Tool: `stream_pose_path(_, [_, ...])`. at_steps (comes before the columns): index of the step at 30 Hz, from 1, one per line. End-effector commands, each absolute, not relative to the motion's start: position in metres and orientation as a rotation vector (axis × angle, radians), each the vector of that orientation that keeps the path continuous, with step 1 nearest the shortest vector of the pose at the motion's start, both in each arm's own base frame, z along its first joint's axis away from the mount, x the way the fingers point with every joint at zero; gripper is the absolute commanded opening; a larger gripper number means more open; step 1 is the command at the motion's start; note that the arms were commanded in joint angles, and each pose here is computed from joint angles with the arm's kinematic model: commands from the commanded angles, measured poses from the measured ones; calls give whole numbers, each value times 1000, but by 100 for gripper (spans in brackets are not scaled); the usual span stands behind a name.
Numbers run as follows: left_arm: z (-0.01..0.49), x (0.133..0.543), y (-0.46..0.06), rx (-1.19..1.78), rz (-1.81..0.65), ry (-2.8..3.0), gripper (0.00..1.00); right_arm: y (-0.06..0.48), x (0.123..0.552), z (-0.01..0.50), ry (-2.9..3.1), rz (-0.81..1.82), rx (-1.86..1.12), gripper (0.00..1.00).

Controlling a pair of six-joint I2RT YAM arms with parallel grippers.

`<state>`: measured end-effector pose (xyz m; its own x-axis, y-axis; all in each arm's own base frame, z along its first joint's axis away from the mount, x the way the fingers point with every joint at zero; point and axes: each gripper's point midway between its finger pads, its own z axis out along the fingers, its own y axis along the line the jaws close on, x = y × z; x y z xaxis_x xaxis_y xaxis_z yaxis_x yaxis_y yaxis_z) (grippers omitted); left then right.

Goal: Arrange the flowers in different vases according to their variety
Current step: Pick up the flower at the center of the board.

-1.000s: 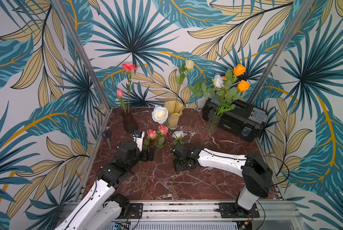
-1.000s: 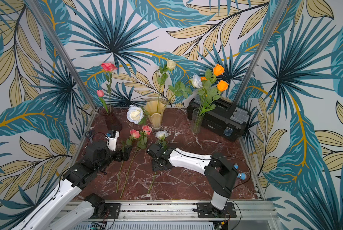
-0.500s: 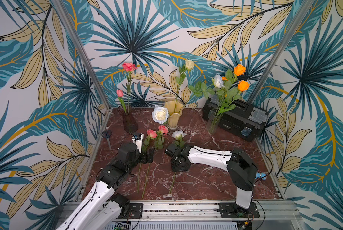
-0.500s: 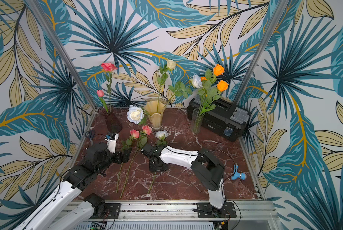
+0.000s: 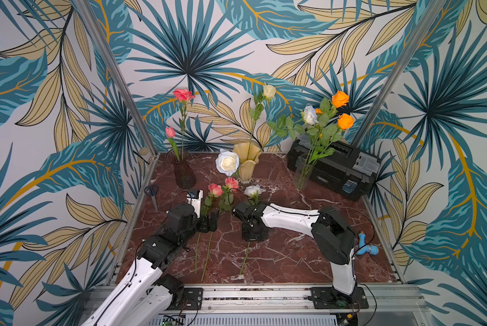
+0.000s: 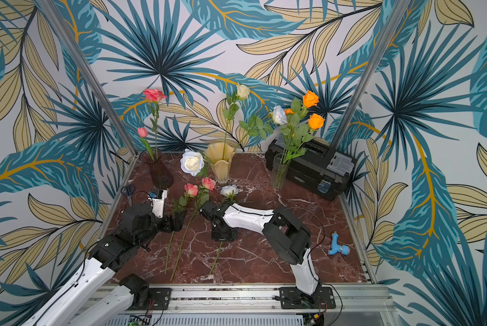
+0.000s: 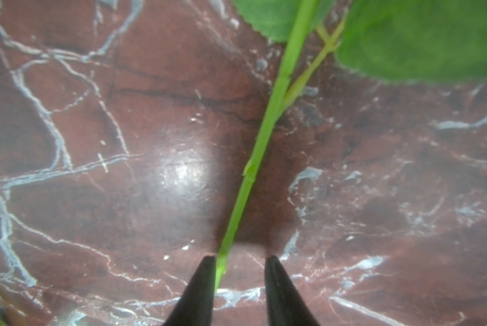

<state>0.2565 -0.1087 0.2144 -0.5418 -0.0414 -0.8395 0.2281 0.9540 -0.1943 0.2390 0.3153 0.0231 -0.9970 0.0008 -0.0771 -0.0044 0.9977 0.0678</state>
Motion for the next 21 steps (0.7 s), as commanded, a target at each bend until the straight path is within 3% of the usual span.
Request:
stream_pose_path(1, [207, 255, -107, 121, -339, 2126, 100, 309, 240, 19, 3080, 23, 42, 34])
stream_pose_path(7, [206, 257, -102, 104, -310, 2128, 100, 308, 241, 14, 3100, -22, 54, 34])
stream_pose_path(16, [204, 257, -101, 97, -299, 2135, 100, 303, 230, -4, 3174, -35, 217, 24])
stream_pose_path(21, [203, 258, -100, 94, -294, 2138, 100, 306, 231, -9, 3176, -27, 268, 0])
